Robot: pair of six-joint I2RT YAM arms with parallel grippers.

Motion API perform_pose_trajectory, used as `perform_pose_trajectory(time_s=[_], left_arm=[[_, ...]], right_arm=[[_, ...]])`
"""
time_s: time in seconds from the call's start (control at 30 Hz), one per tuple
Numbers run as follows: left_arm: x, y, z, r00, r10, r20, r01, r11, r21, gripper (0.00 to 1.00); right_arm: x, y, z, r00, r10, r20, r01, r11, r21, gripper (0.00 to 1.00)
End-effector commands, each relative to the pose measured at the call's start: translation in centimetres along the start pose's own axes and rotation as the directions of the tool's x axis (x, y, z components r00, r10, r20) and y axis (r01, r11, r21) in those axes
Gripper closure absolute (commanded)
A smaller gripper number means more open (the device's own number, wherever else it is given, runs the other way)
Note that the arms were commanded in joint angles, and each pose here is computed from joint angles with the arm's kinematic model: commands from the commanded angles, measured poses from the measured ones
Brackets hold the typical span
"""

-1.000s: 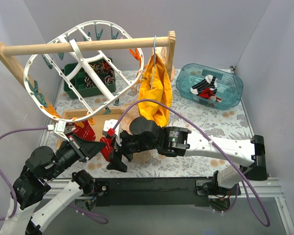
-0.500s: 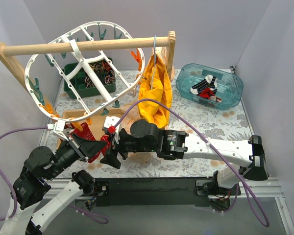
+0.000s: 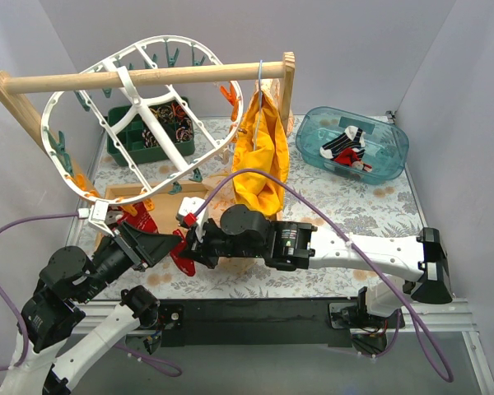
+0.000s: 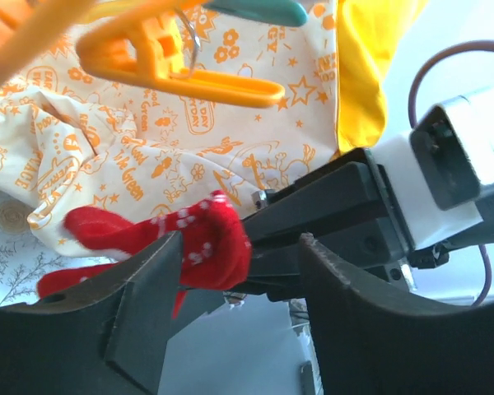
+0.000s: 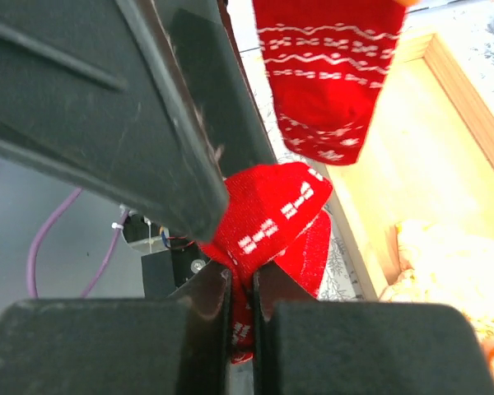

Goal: Remove the socks clipped to the hanger

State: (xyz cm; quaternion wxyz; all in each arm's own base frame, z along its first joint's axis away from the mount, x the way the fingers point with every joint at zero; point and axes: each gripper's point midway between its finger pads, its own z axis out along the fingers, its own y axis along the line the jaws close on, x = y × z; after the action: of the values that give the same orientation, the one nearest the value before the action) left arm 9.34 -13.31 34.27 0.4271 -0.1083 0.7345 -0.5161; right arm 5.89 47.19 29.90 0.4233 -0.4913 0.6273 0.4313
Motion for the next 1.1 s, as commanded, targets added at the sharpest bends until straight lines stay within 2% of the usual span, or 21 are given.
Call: perform_pose_trajectory(time_s=[0.0, 0.13, 0.27, 0.37, 0.4, 0.5, 0.57, 0.6, 0.67, 0.7, 0.73, 0.8, 0.83, 0.9, 0.93, 1.0, 1.03, 1.07], left_arm=[[-0.8, -0.1, -0.8, 0.999, 0.006, 0.034, -0.005, 1.000, -0.020, 0.43], [-1.6, 0.4, -1.2, 0.997, 0.016, 0.077, -0.013, 0.999, -0.046, 0.42], [-1.6, 0.4, -1.4, 0.997, 0.008, 0.081, -0.005, 0.999, -0.046, 0.42], [-1.3, 0.6, -1.4, 0.998, 0.004, 0.068, 0.000, 0.999, -0.052, 0.42], [-1.4, 0.5, -1.5, 0.998, 0.004, 0.069, 0.000, 0.999, -0.048, 0.42], [-1.4, 0.7, -1.5, 0.997, 0.003, 0.076, 0.002, 0.998, -0.057, 0.42], [-1.2, 0.9, -1.5, 0.998, -0.001, 0.070, 0.005, 0.998, -0.058, 0.42], [-1.1, 0.9, -1.4, 0.998, -0.002, 0.065, 0.006, 0.998, -0.060, 0.42], [-0.9, 1.2, -1.2, 0.998, -0.004, 0.055, 0.008, 0.998, -0.065, 0.42], [-0.8, 1.2, -1.1, 0.999, -0.004, 0.054, 0.008, 0.998, -0.064, 0.42], [-0.8, 1.2, -1.0, 0.999, -0.006, 0.054, 0.009, 0.998, -0.064, 0.42], [-0.6, 1.2, -0.7, 0.999, -0.009, 0.047, 0.012, 0.998, -0.056, 0.42], [-0.6, 1.2, -0.5, 0.999, -0.009, 0.042, 0.012, 0.998, -0.057, 0.41], [-0.4, 1.2, -0.2, 0.999, -0.010, 0.032, 0.012, 0.998, -0.056, 0.42], [-0.2, 1.4, 0.1, 1.000, -0.009, 0.022, 0.011, 0.998, -0.066, 0.42], [-0.2, 1.5, 0.2, 1.000, -0.008, 0.020, 0.009, 0.997, -0.070, 0.42], [-0.1, 1.6, 0.3, 1.000, -0.008, 0.017, 0.009, 0.997, -0.074, 0.42], [-0.1, 1.7, 0.5, 1.000, -0.011, 0.014, 0.012, 0.997, -0.079, 0.42]], right_arm=[[-4.5, 0.9, -3.0, 0.990, -0.039, 0.134, 0.043, 0.999, -0.028, 0.99], [-6.8, 2.4, -5.2, 0.979, -0.081, 0.186, 0.100, 0.991, -0.093, 0.99], [-10.6, 1.9, -7.8, 0.958, -0.127, 0.256, 0.141, 0.989, -0.037, 0.99], [-13.6, -0.6, -10.1, 0.931, -0.224, 0.290, 0.194, 0.972, 0.129, 0.99], [-14.4, -2.2, -11.0, 0.925, -0.244, 0.292, 0.181, 0.957, 0.225, 0.99], [-16.8, -6.1, -14.2, 0.902, -0.317, 0.295, 0.156, 0.873, 0.462, 0.99], [-18.3, -9.1, -17.2, 0.884, -0.371, 0.283, 0.117, 0.764, 0.635, 0.99], [-19.9, -9.9, -18.8, 0.858, -0.394, 0.331, 0.065, 0.720, 0.691, 0.99], [-19.7, -11.9, -21.7, 0.850, -0.456, 0.263, 0.065, 0.587, 0.807, 0.99], [-20.9, -12.3, -23.6, 0.821, -0.474, 0.318, -0.003, 0.553, 0.833, 0.99], [-20.2, -13.3, -24.9, 0.817, -0.518, 0.252, 0.033, 0.479, 0.877, 0.99], [-20.2, -14.9, -27.9, 0.808, -0.518, 0.281, -0.064, 0.397, 0.915, 0.99], [-20.0, -16.8, -30.6, 0.809, -0.520, 0.273, -0.111, 0.321, 0.941, 0.99], [-18.6, -19.2, -32.4, 0.813, -0.507, 0.288, -0.172, 0.264, 0.949, 0.99], [-17.9, -20.8, -35.3, 0.815, -0.510, 0.275, -0.212, 0.178, 0.961, 0.99], [-15.7, -22.7, -36.4, 0.840, -0.492, 0.229, -0.207, 0.098, 0.973, 0.99], [-14.6, -23.9, -38.3, 0.853, -0.482, 0.201, -0.219, 0.020, 0.976, 0.99], [-13.7, -24.7, -39.1, 0.864, -0.467, 0.189, -0.226, -0.023, 0.974, 0.99]])
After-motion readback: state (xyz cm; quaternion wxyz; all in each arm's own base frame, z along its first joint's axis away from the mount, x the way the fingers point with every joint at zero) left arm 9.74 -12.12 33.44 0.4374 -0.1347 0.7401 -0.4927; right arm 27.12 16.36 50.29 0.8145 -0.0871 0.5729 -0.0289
